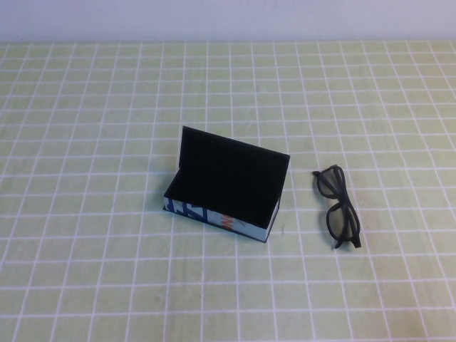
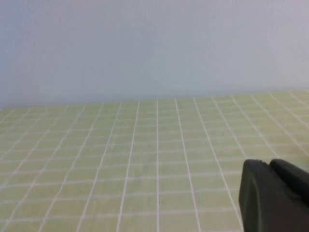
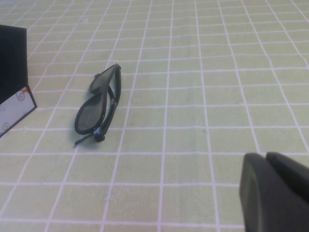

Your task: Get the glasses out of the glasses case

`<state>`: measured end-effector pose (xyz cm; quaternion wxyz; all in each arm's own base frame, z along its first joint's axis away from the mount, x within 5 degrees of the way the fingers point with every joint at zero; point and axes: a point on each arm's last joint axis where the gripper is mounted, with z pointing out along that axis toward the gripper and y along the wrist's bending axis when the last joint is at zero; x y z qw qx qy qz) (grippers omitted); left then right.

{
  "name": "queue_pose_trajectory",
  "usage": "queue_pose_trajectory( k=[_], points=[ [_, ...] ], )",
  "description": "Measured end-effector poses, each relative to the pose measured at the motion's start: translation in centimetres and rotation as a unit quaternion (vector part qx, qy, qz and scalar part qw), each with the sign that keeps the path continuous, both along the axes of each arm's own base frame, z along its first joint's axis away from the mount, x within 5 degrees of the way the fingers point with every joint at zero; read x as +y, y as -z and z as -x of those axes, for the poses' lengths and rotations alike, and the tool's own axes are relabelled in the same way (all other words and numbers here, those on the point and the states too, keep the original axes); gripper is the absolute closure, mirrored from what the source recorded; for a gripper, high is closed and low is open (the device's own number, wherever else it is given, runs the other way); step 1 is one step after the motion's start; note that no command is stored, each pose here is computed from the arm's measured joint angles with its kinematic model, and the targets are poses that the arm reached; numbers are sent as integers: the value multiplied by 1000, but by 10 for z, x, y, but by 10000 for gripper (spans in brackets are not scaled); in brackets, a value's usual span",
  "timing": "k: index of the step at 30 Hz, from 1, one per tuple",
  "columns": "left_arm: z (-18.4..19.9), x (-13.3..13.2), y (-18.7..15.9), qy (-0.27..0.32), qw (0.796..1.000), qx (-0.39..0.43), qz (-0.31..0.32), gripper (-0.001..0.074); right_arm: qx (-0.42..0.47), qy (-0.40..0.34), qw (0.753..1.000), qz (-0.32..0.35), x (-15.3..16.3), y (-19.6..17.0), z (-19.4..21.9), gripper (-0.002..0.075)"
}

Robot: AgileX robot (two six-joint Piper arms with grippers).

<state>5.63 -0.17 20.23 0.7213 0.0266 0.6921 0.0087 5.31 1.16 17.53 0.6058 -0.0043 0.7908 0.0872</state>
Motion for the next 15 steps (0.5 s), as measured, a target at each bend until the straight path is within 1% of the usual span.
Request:
queue_pose_trajectory(
  k=[3,8,15],
  points=[
    [0,0,9,2,999,48,-5,739,0,0,1000,0,0,0,0,743],
    [3,-1,26,6,990,142,-10,739,0,0,1000,0,0,0,0,743],
    [4,-1,29,6,987,159,-9,739,0,0,1000,0,0,0,0,743]
  ],
)
